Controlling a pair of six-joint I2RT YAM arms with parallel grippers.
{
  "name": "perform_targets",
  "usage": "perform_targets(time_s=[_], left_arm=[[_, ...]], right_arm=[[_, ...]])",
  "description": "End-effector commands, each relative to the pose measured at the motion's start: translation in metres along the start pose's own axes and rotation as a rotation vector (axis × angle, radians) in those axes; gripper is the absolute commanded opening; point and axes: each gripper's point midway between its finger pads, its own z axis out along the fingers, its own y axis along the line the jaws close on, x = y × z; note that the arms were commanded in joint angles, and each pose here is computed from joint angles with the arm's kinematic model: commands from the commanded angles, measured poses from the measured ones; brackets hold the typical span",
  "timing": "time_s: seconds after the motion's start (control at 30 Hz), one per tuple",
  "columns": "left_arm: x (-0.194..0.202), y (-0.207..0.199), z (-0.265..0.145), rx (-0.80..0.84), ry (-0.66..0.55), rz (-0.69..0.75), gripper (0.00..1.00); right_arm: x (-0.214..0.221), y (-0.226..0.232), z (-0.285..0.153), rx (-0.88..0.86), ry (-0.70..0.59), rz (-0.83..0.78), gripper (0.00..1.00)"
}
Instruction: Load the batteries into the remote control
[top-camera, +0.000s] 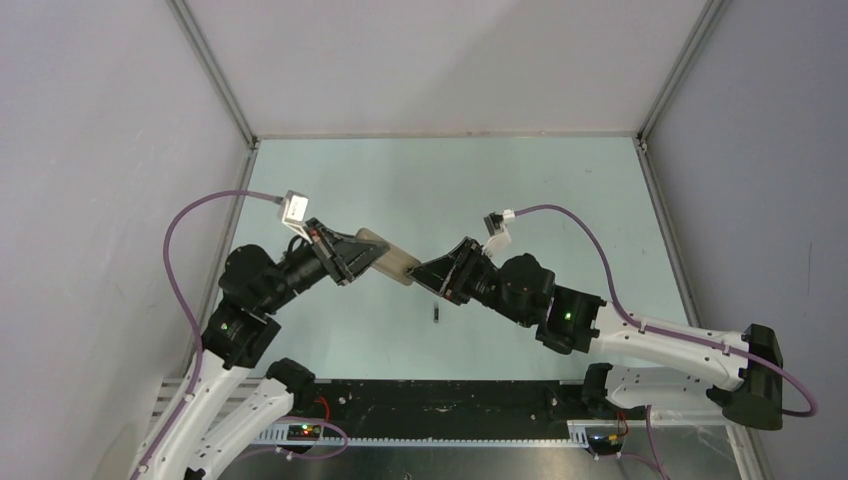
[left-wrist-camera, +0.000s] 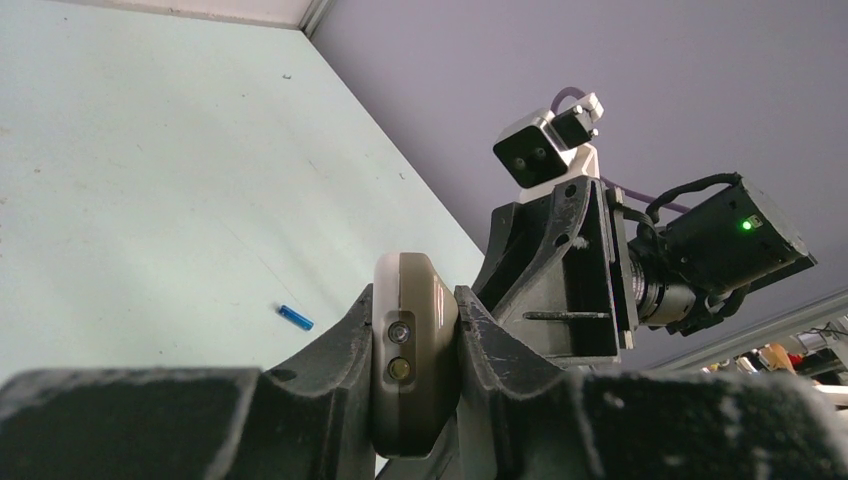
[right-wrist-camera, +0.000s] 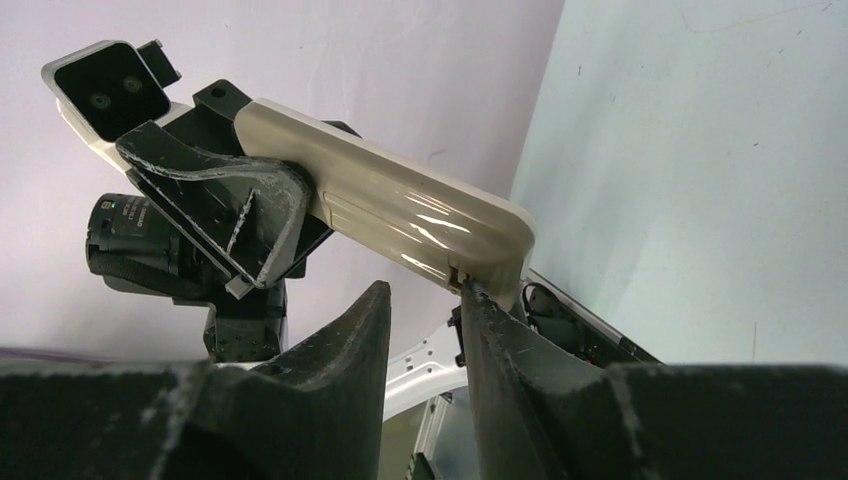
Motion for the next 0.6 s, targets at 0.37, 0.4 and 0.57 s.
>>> perform_targets(time_s=[0.37, 0.4, 0.57], left_arm=[[-0.005, -0.009, -0.002, 0.057, -0.039, 0.008, 0.00], [-0.005, -0.008, -0.002, 0.052, -0.043, 0.009, 0.00], [-0.006, -0.006, -0.003, 0.044, -0.055, 0.017, 0.00]], right_arm=[[-0.016, 0.020, 0.002, -0.055, -0.077, 0.021, 0.33], [-0.015, 0.019, 0.001, -0.052, -0.074, 0.030, 0.33], [-0.013, 0.007, -0.003, -0.010, -0.077, 0.064, 0.34]])
